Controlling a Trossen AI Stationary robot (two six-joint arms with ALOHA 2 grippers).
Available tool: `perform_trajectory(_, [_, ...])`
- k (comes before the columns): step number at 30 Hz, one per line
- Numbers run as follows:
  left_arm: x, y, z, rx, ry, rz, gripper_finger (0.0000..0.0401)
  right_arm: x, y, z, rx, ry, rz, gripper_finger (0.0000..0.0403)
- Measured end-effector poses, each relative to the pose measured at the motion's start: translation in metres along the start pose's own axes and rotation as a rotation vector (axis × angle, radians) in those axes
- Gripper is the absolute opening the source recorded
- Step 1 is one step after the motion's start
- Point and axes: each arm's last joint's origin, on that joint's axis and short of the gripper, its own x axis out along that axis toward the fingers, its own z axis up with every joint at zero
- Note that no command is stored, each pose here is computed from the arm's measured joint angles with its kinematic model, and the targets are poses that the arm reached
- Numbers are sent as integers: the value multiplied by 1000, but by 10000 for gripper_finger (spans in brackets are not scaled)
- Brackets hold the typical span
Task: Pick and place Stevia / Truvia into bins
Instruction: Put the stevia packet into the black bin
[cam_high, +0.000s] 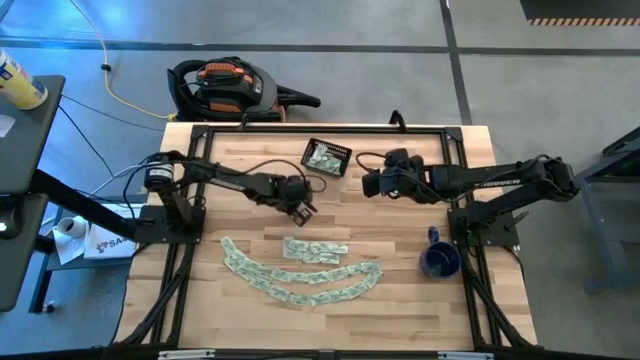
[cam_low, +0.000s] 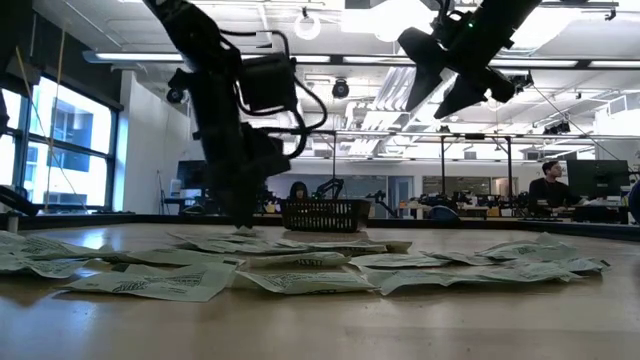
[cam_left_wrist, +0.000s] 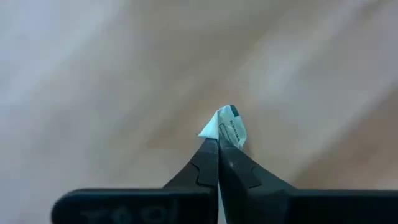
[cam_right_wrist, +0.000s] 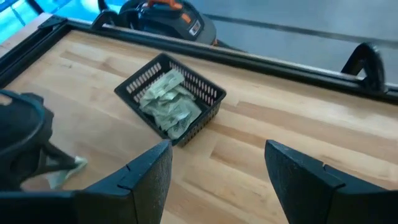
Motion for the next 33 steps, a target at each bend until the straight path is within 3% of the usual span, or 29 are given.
perform_trajectory(11, [-70, 29, 78, 6, -267, -70, 20, -16, -8, 12, 37, -158, -53, 245])
perform_trajectory(16, [-79, 45, 123, 30, -363, -48, 32, -21, -16, 21, 15, -185, -67, 245])
perform_trajectory(22, [-50, 62, 165, 52, -341, -24, 23, -20, -21, 24, -6, -186, -98, 245])
perform_trajectory(29, [-1, 73, 172, 37, -185, 2, 65, -20, -23, 23, -27, -182, -123, 245])
perform_trajectory(33, [8, 71, 170, 27, -152, -20, 73, -19, -24, 22, -39, -170, -128, 245])
